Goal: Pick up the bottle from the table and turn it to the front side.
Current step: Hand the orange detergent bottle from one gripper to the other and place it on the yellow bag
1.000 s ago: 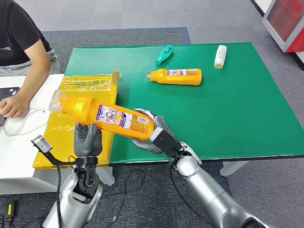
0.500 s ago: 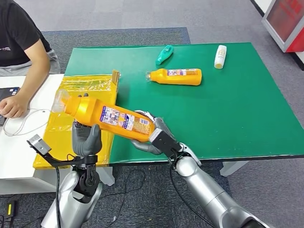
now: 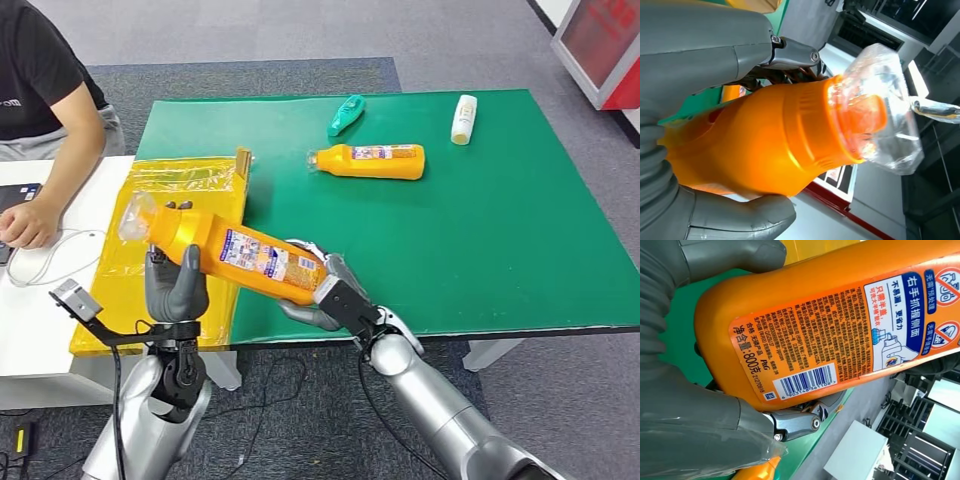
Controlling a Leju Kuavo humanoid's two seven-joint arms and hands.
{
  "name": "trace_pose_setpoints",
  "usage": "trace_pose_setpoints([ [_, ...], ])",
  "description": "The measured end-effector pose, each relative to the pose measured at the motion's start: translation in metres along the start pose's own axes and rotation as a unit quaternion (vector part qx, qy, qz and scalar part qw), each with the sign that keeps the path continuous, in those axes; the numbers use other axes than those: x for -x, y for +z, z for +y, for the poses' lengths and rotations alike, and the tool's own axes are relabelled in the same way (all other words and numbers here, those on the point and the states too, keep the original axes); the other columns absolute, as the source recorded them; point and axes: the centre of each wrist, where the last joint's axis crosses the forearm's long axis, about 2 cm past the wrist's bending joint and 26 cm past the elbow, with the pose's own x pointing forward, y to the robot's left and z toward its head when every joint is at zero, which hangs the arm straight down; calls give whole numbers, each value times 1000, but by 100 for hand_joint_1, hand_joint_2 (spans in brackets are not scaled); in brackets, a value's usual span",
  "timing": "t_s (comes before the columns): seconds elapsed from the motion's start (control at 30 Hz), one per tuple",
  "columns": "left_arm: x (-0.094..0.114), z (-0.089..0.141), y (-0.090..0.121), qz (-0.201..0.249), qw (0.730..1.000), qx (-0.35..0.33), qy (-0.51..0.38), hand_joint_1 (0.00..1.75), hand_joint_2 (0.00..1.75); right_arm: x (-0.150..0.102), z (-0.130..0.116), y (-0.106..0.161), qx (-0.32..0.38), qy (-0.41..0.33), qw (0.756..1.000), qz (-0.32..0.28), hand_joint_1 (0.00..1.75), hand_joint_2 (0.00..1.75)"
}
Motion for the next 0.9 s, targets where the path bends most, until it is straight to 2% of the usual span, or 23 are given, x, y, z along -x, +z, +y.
trace_pose_setpoints([
  [0.43, -6, 7, -24, -26, 999, -3, -39, 175, 175, -1, 5, 16, 13, -2, 1000, -1, 175, 175],
  [0.9, -3, 5, -35, 3, 999, -5, -33, 175, 175, -7, 2, 22, 15, -4, 1000, -8, 175, 175],
])
